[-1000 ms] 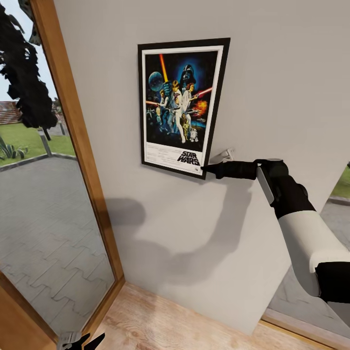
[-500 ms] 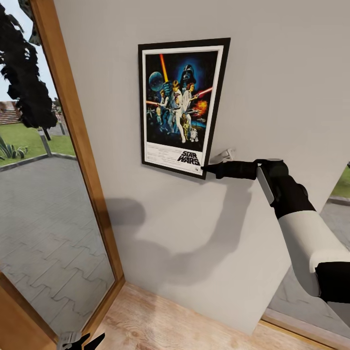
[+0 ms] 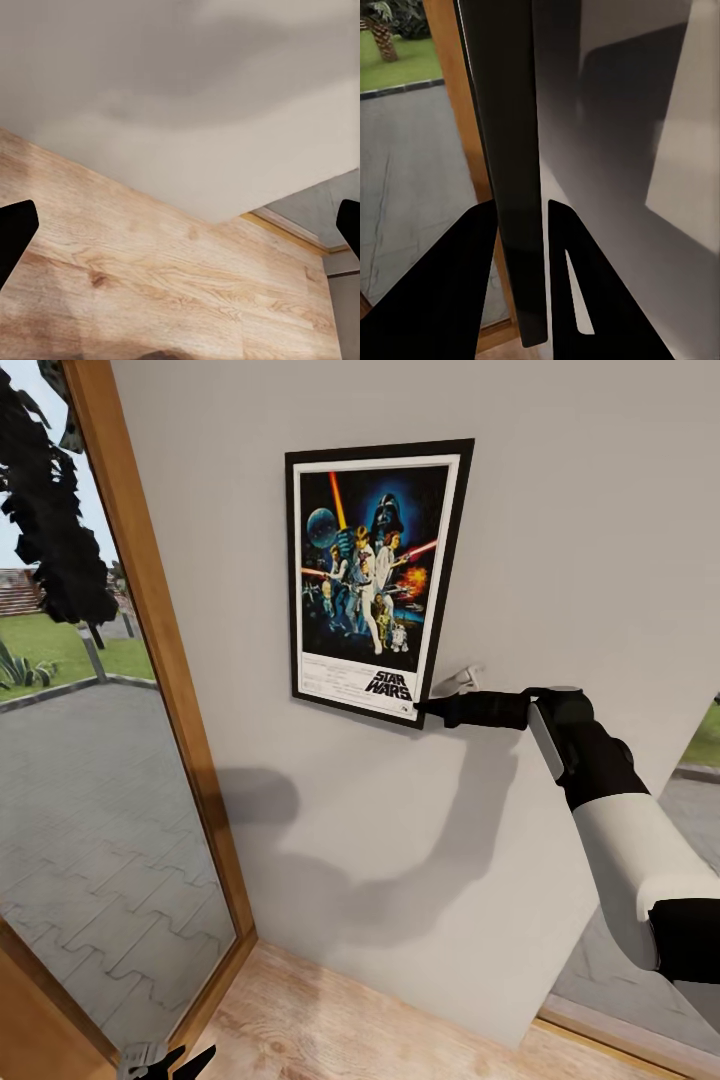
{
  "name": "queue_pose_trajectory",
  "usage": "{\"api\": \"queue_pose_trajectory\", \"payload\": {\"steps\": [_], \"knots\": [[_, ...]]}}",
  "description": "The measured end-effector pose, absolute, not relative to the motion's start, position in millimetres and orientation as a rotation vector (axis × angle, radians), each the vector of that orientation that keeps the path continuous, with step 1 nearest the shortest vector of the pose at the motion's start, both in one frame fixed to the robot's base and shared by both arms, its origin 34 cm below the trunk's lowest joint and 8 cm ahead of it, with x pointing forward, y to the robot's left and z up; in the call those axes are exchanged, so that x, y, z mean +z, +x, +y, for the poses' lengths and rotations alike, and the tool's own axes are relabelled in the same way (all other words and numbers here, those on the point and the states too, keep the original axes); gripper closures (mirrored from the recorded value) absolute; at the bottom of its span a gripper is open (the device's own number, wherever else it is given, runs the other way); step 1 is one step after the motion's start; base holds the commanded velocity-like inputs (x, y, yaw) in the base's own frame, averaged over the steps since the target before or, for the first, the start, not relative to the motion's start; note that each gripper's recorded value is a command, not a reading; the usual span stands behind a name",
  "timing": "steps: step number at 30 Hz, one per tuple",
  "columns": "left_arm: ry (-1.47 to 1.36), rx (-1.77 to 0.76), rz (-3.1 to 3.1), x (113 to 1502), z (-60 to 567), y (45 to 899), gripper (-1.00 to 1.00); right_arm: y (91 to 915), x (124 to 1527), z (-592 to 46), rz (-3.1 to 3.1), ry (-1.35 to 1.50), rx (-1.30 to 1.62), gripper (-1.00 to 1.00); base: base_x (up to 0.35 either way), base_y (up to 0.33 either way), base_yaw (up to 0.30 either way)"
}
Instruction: Pick up the poster from the kitchen countertop and hang it on one of the wall nails in the kitchen.
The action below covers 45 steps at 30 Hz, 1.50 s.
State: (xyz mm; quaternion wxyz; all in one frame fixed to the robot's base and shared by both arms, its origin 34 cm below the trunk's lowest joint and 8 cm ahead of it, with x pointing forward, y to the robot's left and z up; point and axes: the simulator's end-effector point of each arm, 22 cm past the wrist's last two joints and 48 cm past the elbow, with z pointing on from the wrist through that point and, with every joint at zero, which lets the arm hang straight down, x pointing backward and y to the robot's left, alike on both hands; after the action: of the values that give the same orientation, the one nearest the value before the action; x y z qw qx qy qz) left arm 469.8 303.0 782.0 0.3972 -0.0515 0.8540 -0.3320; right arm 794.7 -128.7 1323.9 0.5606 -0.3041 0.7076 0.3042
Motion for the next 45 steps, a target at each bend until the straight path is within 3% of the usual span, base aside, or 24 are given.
{"api": "queue_pose_trajectory", "payload": {"steps": [27,28,41,42,43,45], "knots": [[-0.130,-0.845,2.164,781,301,469,-1.00,796,1324,-129,1.668,-0.708,0.716,1.00,0.000,0.000,0.000],[-0.130,-0.844,2.164,781,301,469,-1.00,771,1307,-96,1.660,-0.896,0.738,1.00,0.000,0.000,0.000],[-0.128,-0.843,2.165,782,302,469,-1.00,772,1304,-85,1.655,-0.894,0.744,1.00,0.000,0.000,0.000],[-0.128,-0.843,2.165,782,302,469,-1.00,772,1304,-85,1.655,-0.894,0.744,-1.00,0.000,0.000,0.000],[-0.128,-0.843,2.166,781,302,469,-1.00,800,1317,-126,1.686,-0.716,0.679,-1.00,0.000,0.000,0.000],[-0.128,-0.843,2.165,782,302,469,-1.00,798,1323,-130,1.680,-0.682,0.717,-1.00,0.000,0.000,0.000]]}}
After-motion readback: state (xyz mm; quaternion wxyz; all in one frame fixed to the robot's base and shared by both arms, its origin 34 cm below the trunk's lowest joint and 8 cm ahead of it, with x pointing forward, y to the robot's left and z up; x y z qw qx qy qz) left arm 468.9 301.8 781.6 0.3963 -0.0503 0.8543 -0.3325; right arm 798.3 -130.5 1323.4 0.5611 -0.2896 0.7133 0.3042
